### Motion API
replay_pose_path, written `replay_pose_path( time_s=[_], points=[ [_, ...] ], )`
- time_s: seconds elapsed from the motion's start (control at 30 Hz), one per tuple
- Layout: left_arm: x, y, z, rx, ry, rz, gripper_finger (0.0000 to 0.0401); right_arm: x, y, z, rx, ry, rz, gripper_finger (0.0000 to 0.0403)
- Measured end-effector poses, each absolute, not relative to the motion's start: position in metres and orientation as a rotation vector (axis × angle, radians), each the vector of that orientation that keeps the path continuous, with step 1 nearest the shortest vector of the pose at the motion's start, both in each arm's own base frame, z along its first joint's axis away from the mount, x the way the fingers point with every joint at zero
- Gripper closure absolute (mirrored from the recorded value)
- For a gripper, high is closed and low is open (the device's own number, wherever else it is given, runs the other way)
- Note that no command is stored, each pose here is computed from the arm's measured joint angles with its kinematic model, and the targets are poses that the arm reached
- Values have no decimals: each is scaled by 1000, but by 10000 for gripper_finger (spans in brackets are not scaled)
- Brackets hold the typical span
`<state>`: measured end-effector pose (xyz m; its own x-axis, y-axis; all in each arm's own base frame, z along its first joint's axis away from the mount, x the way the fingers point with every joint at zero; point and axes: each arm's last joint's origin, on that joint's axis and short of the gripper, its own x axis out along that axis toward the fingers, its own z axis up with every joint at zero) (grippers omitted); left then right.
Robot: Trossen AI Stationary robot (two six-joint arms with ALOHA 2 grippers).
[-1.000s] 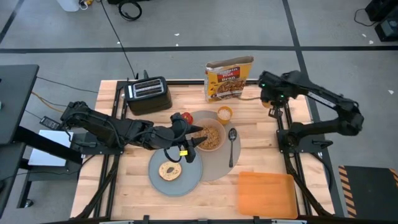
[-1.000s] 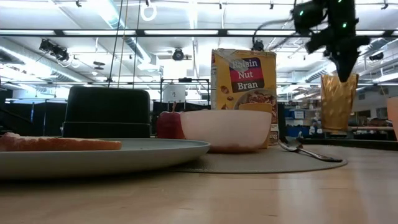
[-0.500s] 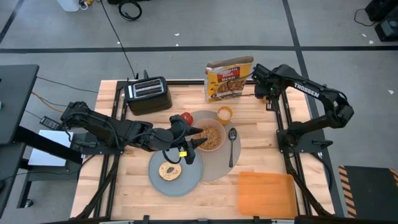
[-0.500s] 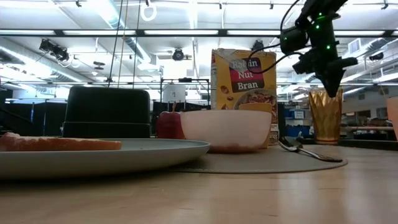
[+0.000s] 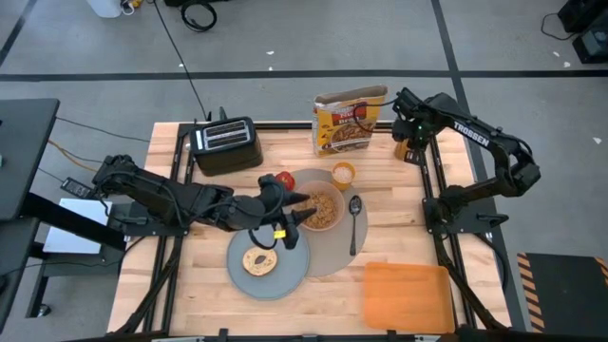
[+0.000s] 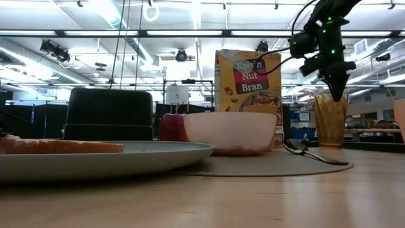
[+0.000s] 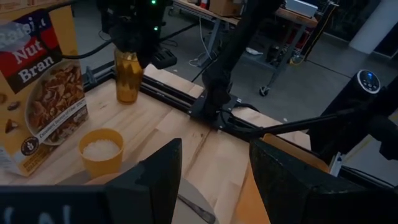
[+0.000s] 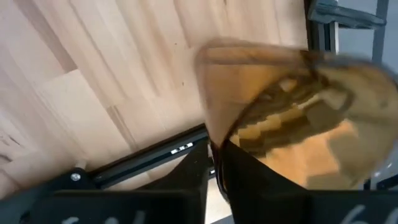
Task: Arrange a breakfast setting
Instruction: Adjust the brown glass on the table, then return to Home Position
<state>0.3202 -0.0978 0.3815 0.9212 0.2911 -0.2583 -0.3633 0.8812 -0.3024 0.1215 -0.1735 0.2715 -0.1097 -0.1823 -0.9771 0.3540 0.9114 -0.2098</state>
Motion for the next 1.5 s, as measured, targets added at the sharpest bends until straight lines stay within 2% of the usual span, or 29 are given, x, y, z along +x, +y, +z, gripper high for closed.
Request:
replay_pose_path(
  time_s=[0.3,0.43,0.5,0.67,0.83,0.97,1.13,1.3,1.5],
  points=[
    [319,-102,381,-303,223,328,205,115,-166,283,173,1585,-565,274],
    [319,-102,381,-270,228,324,205,108,-152,309,205,1517,-566,264],
    [319,-100,381,-271,227,330,205,104,-144,326,260,1388,-582,265],
    [322,-92,382,-287,209,353,205,93,-112,357,396,933,-539,275],
    [324,-87,382,-277,208,364,205,82,-78,362,369,604,-504,302],
    [324,-86,383,-278,207,367,205,76,-58,343,343,474,-433,337],
    [327,-81,389,-235,148,366,205,89,-44,308,433,350,-281,391],
    [331,-67,394,-201,111,402,205,117,-32,284,506,217,-177,394],
    [331,-63,389,-199,150,421,205,126,-18,288,398,81,-143,392]
  ],
)
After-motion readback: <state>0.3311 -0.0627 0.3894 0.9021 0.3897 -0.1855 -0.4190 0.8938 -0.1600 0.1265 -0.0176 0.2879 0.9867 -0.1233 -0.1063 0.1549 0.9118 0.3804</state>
